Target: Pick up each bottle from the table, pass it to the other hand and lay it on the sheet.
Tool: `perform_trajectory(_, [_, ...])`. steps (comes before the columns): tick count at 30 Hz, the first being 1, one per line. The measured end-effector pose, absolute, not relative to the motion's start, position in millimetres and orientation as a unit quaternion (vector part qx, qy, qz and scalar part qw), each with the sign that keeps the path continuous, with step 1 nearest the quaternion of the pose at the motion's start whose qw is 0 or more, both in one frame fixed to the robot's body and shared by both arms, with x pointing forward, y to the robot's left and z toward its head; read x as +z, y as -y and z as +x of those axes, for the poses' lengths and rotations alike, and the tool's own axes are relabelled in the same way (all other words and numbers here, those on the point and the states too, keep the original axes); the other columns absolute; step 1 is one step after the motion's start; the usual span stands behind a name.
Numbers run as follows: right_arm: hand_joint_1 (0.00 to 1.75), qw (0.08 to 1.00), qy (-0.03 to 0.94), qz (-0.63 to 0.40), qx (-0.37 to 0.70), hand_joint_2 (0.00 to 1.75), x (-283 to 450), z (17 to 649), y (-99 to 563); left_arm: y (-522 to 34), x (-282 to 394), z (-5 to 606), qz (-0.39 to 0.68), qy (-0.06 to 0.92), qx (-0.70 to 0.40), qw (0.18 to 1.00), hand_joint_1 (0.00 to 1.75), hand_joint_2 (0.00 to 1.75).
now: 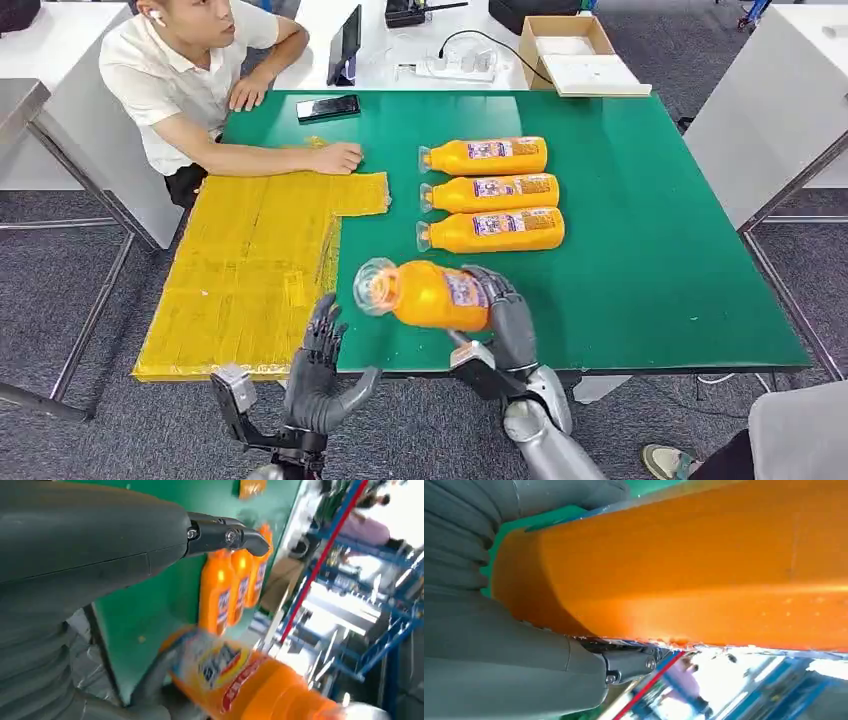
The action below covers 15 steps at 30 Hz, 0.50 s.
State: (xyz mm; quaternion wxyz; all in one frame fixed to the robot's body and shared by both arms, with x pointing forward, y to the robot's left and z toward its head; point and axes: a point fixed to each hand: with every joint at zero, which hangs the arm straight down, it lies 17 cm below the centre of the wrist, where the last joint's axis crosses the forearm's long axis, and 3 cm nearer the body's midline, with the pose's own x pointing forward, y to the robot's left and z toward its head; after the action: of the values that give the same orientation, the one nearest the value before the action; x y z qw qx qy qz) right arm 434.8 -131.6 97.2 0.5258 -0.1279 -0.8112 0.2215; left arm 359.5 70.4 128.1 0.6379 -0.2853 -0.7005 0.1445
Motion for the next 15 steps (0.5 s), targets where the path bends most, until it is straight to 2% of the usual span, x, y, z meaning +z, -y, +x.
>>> perform_trajectory(6, [1.75, 0.506, 0.824, -0.065, 0.246, 1.75, 103.7, 411.1, 64.6, -66.8, 129.8, 358.9, -0.327, 0.68, 0.163, 0.636, 0.0, 1.75])
perform_trajectory(15, [1.75, 0.516, 0.804, -0.006, 0.295, 1.75, 82.3, 389.1, 11.7, -62.8, 134.0, 359.2, -0.348, 0.673, 0.163, 0.632, 0.0, 1.75])
